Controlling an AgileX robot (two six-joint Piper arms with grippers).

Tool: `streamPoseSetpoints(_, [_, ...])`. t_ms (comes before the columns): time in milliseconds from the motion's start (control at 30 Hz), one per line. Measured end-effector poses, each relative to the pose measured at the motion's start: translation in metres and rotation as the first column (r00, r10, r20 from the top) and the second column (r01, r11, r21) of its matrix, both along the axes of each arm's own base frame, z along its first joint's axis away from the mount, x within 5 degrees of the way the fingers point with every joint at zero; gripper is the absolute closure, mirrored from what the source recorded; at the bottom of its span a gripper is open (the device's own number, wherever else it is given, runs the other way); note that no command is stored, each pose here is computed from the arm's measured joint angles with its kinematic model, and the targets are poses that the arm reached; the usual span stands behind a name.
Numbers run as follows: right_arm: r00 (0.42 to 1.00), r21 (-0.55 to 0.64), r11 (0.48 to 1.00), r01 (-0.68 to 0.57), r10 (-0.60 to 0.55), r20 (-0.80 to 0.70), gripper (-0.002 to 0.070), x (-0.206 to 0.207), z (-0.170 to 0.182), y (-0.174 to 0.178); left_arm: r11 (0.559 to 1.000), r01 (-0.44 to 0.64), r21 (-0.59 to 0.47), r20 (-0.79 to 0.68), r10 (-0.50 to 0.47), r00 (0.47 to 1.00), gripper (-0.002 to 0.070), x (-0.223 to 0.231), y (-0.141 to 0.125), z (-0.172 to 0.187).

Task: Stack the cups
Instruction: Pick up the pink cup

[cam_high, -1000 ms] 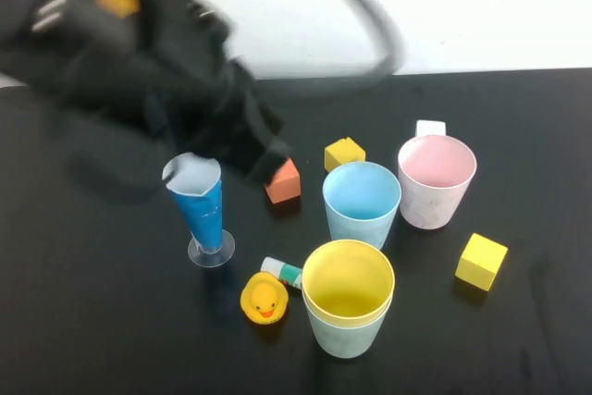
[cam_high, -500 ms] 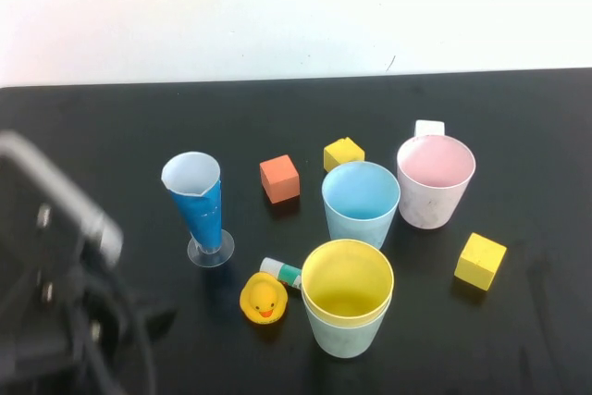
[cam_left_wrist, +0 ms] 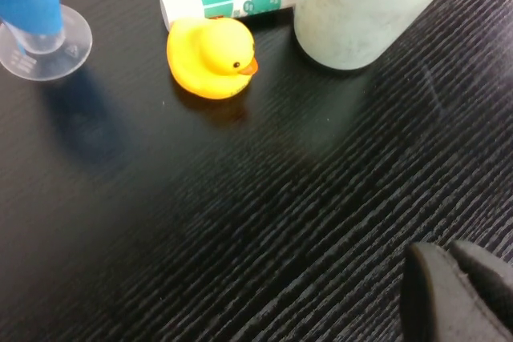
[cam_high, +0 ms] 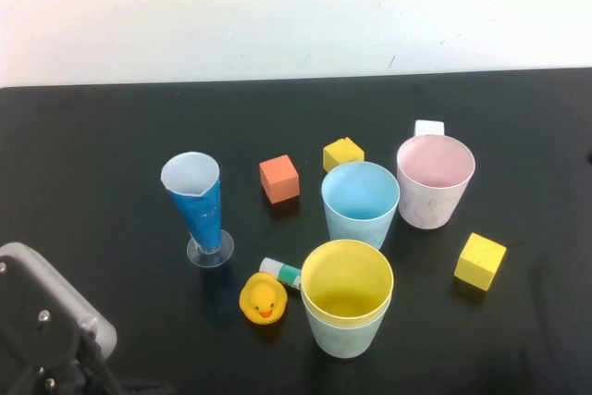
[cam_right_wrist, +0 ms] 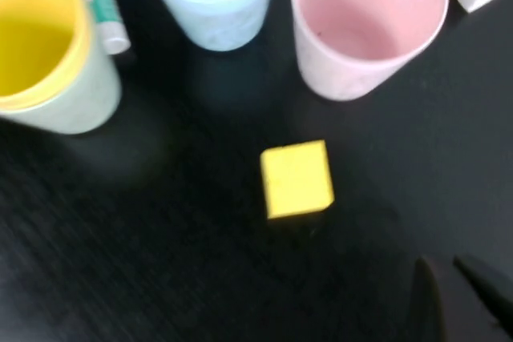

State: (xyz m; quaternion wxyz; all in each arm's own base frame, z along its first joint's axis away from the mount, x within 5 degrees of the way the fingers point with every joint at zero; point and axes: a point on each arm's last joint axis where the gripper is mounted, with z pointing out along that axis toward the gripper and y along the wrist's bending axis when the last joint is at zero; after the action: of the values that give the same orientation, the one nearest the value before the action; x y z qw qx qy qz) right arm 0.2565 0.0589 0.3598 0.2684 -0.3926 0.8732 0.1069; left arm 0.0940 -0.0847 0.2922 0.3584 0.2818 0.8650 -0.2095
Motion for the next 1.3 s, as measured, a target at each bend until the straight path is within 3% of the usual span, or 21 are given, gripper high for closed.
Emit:
streamPoseSetpoints(333, [0.991, -0.148, 0.981, -0.122, 0.112, -0.077, 0.0668, 0.081, -0.03, 0.056, 1.0, -0.008, -0.015, 0.019, 0.009, 1.0, 0.0673, 0.002, -0.001, 0.001])
streamPoseSetpoints(433, [0.99, -0.151, 0.981, -0.124, 0.111, -0.092, 0.0594, 0.099, -0.04, 0.062, 1.0, -0.008, -0.015, 0.02, 0.009, 1.0, 0.0673, 0.002, 0.0, 0.001])
streamPoseSetpoints(633, [0.991, -0.126, 0.987, -0.096, 0.083, -0.107, 0.0324, 0.123, -0.053, 0.071, 1.0, -0.008, -0.005, 0.028, 0.008, 1.0, 0.0673, 0.002, 0.0, 0.001])
streamPoseSetpoints(767, [0.989, -0.091, 0.992, -0.086, 0.075, -0.126, 0.028, 0.134, -0.069, 0.078, 1.0, -0.008, 0.008, 0.037, 0.008, 0.999, 0.0673, 0.003, 0.001, 0.001])
streamPoseSetpoints(933, [0.977, -0.08, 0.993, -0.089, 0.072, -0.199, 0.0314, 0.146, -0.102, 0.085, 1.0, -0.008, 0.01, 0.039, 0.008, 0.999, 0.0673, 0.003, 0.001, 0.001])
streamPoseSetpoints(1000, [0.972, -0.085, 0.992, -0.089, 0.068, -0.225, 0.0379, 0.15, -0.114, 0.086, 1.0, -0.008, 0.014, 0.041, 0.007, 0.999, 0.0673, 0.003, 0.001, 0.001])
streamPoseSetpoints(1067, [0.97, -0.088, 0.992, -0.087, 0.065, -0.236, 0.0502, 0.153, -0.122, 0.086, 1.0, -0.008, 0.022, 0.047, 0.007, 0.999, 0.0673, 0.003, 0.002, 0.001])
streamPoseSetpoints(1100, [0.97, -0.088, 0.992, -0.086, 0.063, -0.234, 0.0563, 0.154, -0.122, 0.086, 1.0, -0.008, 0.025, 0.051, 0.007, 0.999, 0.0673, 0.003, 0.002, 0.001])
streamPoseSetpoints(1167, [0.974, -0.089, 0.992, -0.088, 0.067, -0.216, 0.0618, 0.155, -0.118, 0.087, 1.0, -0.009, 0.028, 0.054, 0.007, 0.999, 0.0673, 0.004, 0.002, 0.001])
streamPoseSetpoints(1300, [0.988, -0.1, 0.991, -0.095, 0.081, -0.135, 0.063, 0.154, -0.083, 0.084, 0.999, -0.009, 0.034, 0.058, 0.007, 0.998, 0.0673, 0.004, 0.002, 0.001])
